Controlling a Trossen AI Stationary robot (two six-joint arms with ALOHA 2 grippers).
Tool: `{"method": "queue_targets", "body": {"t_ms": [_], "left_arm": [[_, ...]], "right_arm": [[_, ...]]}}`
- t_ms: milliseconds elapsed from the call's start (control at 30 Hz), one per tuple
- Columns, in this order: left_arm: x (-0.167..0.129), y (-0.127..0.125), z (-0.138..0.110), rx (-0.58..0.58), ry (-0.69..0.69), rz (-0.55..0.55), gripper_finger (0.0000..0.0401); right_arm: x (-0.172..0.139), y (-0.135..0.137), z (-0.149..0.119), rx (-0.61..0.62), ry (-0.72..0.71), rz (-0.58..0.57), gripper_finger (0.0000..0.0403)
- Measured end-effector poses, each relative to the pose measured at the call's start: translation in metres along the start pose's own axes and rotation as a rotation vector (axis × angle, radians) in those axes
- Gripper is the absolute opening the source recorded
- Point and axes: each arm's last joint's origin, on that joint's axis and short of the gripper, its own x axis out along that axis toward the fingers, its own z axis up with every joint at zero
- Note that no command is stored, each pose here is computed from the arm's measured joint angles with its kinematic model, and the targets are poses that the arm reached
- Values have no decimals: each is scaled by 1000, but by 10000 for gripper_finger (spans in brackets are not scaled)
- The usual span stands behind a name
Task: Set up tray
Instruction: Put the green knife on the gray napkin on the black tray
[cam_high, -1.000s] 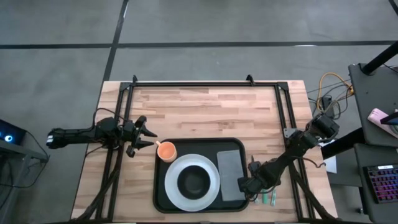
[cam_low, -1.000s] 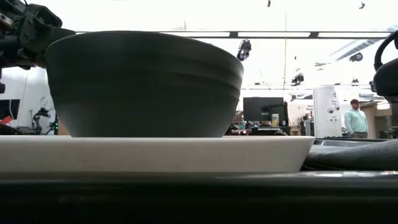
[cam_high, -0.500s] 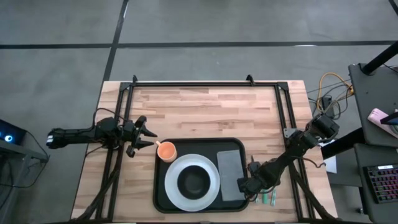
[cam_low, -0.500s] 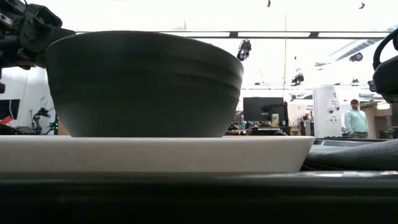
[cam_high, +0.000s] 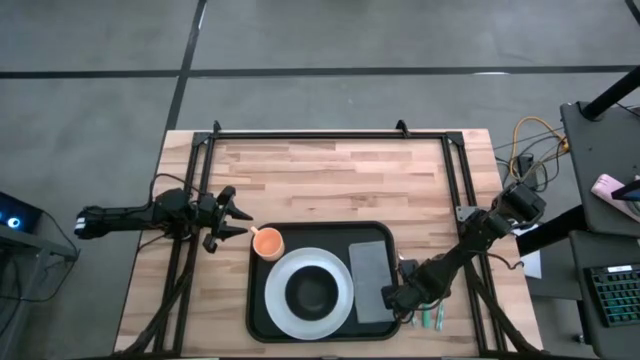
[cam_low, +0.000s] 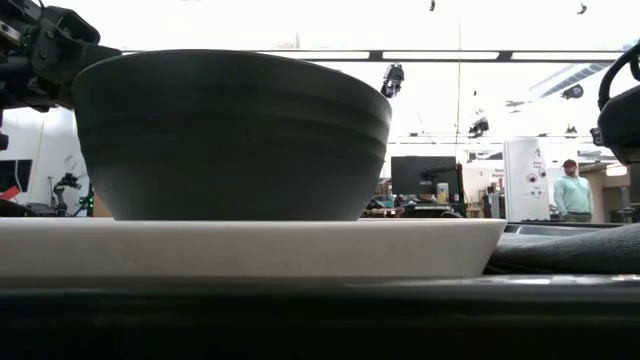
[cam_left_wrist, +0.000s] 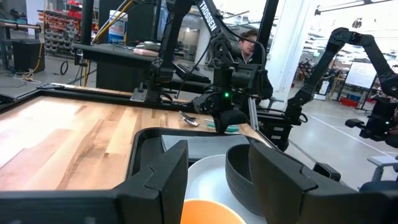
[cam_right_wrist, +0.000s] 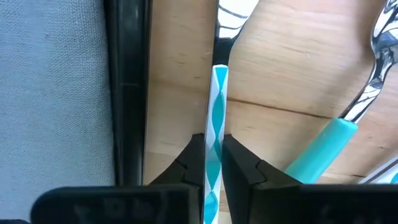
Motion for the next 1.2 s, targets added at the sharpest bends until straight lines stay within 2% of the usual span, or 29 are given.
{"method": "queue_targets", "body": {"t_ms": [333, 733, 1067, 1200], "left_arm": [[0, 0, 0, 0, 0, 0, 151], [0, 0, 0, 0, 0, 0, 151], [0, 0, 0, 0, 0, 0, 151], [0, 0, 0, 0, 0, 0, 151]], "right_arm": [[-10, -5, 1, 16, -15, 16, 19], [-49, -13, 3, 69, -81, 197, 18], [-76, -12, 5, -13, -167, 416, 18], [-82, -12, 5, -16, -175, 470, 18]]}}
